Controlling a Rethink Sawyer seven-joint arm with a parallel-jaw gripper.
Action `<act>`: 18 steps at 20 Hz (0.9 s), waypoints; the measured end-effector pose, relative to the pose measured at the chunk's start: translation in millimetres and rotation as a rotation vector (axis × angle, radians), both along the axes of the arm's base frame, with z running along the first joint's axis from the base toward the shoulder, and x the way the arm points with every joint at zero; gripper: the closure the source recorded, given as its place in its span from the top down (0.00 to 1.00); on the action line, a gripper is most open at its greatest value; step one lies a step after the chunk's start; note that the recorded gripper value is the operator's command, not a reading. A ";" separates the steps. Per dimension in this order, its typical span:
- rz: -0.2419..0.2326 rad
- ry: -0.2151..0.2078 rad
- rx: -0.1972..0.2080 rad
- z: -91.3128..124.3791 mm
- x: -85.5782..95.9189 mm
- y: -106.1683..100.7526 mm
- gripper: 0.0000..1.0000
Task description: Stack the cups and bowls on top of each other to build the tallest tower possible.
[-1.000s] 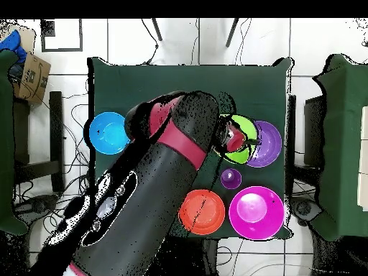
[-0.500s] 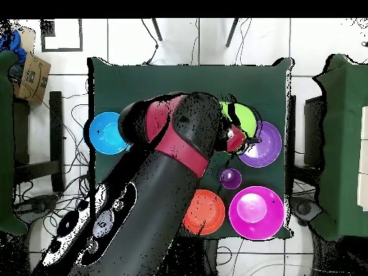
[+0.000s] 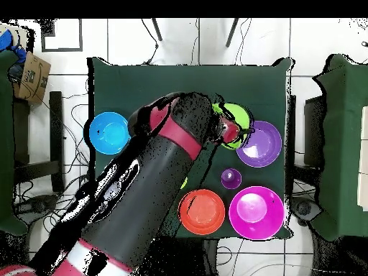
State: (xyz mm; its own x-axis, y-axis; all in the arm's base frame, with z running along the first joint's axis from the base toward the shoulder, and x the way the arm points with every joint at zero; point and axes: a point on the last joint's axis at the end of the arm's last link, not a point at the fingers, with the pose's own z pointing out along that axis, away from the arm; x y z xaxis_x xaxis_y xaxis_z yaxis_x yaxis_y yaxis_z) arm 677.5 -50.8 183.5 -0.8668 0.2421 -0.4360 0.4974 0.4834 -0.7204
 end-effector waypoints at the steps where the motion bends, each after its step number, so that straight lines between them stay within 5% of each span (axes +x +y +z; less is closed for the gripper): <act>1: 0.022 0.006 -0.001 -11.9 1.4 0.2 1.00; 3: 0.076 0.029 -0.003 -46.6 1.8 0.1 1.00; 8: 0.098 0.082 -0.005 -91.5 -8.1 -1.4 1.00; 18: 0.082 0.119 0.003 -122.9 -18.4 -0.4 1.00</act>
State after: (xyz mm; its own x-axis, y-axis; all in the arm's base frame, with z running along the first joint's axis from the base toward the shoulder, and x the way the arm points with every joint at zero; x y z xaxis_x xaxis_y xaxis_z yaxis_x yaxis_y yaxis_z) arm 659.1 -51.2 60.7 -0.9291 0.1695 -0.3287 0.3675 0.5216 -0.7700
